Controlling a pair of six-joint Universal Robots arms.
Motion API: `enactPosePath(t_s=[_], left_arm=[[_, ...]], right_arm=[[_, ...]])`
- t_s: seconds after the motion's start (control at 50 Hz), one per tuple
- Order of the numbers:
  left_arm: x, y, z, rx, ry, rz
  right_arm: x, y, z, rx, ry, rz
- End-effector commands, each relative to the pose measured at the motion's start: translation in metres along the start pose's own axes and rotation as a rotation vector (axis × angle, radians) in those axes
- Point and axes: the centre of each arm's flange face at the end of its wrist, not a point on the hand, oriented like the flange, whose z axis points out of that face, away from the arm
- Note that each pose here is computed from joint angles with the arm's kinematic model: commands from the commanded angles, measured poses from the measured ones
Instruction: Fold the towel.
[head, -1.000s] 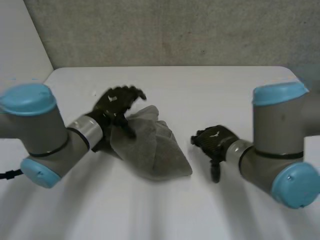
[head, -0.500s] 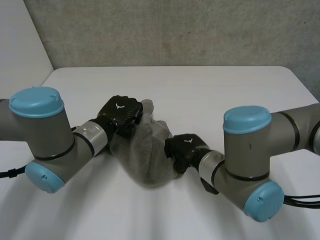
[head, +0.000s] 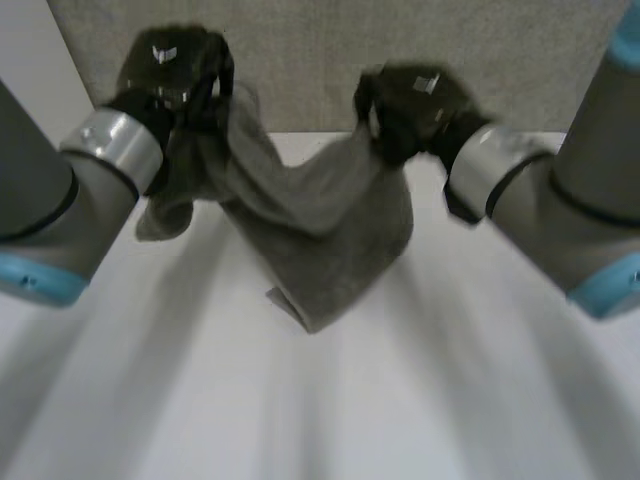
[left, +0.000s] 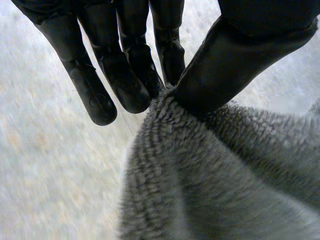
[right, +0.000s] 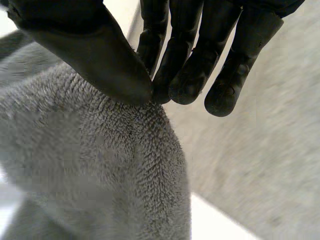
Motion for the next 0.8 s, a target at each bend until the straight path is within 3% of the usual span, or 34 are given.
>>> enactPosePath(t_s=[0.02, 0.08, 0.16, 0.3, 0.46, 0.6, 0.68, 0.8], left_arm=[[0.009, 0.098, -0.069, -0.343, 0.041, -0.043], [0.003, 0.126, -0.092, -0.433, 0.058, -0.019], [-0.005, 0.14, -0.104, -0.483, 0.077, 0.037], [-0.022, 0.12, -0.092, -0.41, 0.074, 0.165], [-0.026, 0.089, -0.072, -0.303, 0.061, 0.203], [-0.007, 0.084, -0.055, -0.259, 0.117, 0.153], [0.014, 0.101, -0.04, -0.291, 0.175, 0.078], [0.041, 0.133, -0.021, -0.358, 0.24, 0.059]], right_arm=[[-0.063, 0.088, -0.052, -0.329, -0.291, -0.243], [-0.067, 0.104, -0.068, -0.422, -0.349, -0.348], [-0.067, 0.102, -0.072, -0.444, -0.361, -0.35], [-0.035, 0.065, -0.047, -0.344, -0.211, -0.181], [-0.021, 0.044, -0.031, -0.221, -0.088, -0.092], [-0.006, 0.056, -0.004, -0.199, 0.014, -0.118], [-0.003, 0.073, 0.016, -0.226, 0.012, -0.145], [-0.004, 0.106, 0.026, -0.349, -0.016, -0.202]])
